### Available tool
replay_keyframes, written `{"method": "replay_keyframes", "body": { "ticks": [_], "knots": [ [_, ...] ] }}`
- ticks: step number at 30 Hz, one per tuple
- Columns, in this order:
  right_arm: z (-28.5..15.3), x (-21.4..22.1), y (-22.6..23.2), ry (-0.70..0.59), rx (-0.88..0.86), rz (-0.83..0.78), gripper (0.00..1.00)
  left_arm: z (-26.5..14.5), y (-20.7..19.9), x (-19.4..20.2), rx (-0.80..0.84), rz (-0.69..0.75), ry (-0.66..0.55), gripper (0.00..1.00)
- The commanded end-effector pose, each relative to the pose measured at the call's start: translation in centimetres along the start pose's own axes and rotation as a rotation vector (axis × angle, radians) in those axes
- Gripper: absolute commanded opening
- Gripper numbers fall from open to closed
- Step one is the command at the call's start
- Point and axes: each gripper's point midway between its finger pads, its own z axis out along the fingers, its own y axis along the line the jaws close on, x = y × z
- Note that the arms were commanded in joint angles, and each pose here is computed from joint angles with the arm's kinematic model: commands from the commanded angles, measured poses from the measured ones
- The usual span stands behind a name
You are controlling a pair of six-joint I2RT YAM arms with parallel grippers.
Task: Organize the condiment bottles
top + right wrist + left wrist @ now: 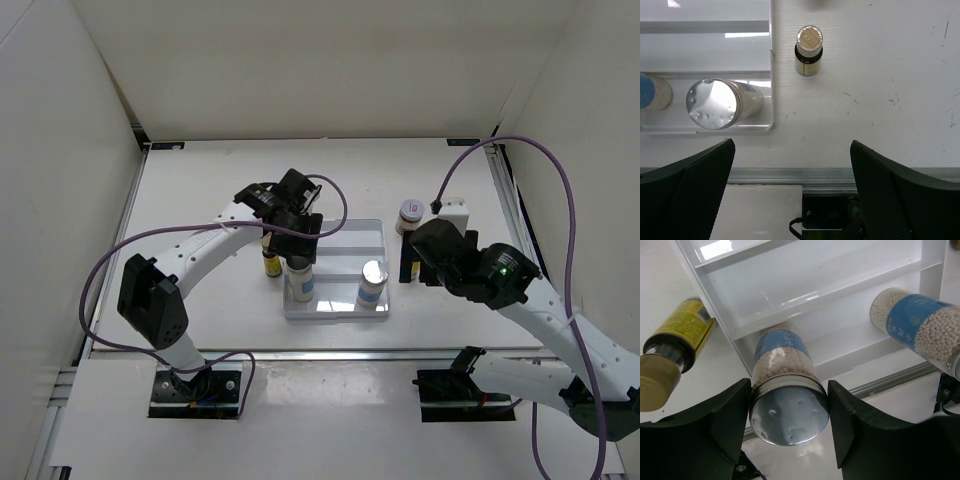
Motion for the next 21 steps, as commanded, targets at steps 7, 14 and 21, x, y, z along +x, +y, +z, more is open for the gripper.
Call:
{"method": "replay_keyframes", "body": {
  "ticks": [7, 14, 21],
  "knots": [
    [0.9, -0.5, 0.1, 0.01, 0.075, 0.02, 0.99, -2.2, -2.2, -1.8, 0.11, 0.028, -0.081, 1.0],
    [2.0, -1.5, -0.8, 0.007, 0.155, 0.01, 0.99, -9.3, -3.3, -4.4, 0.165, 0.044, -0.293, 1.0],
    [5.4, -3.3, -1.8, 0.075, 0.195, 0.019, 0.99, -16.8, 1.0, -6.7, 0.04, 0.04, -0.558, 1.0]
  ]
}}
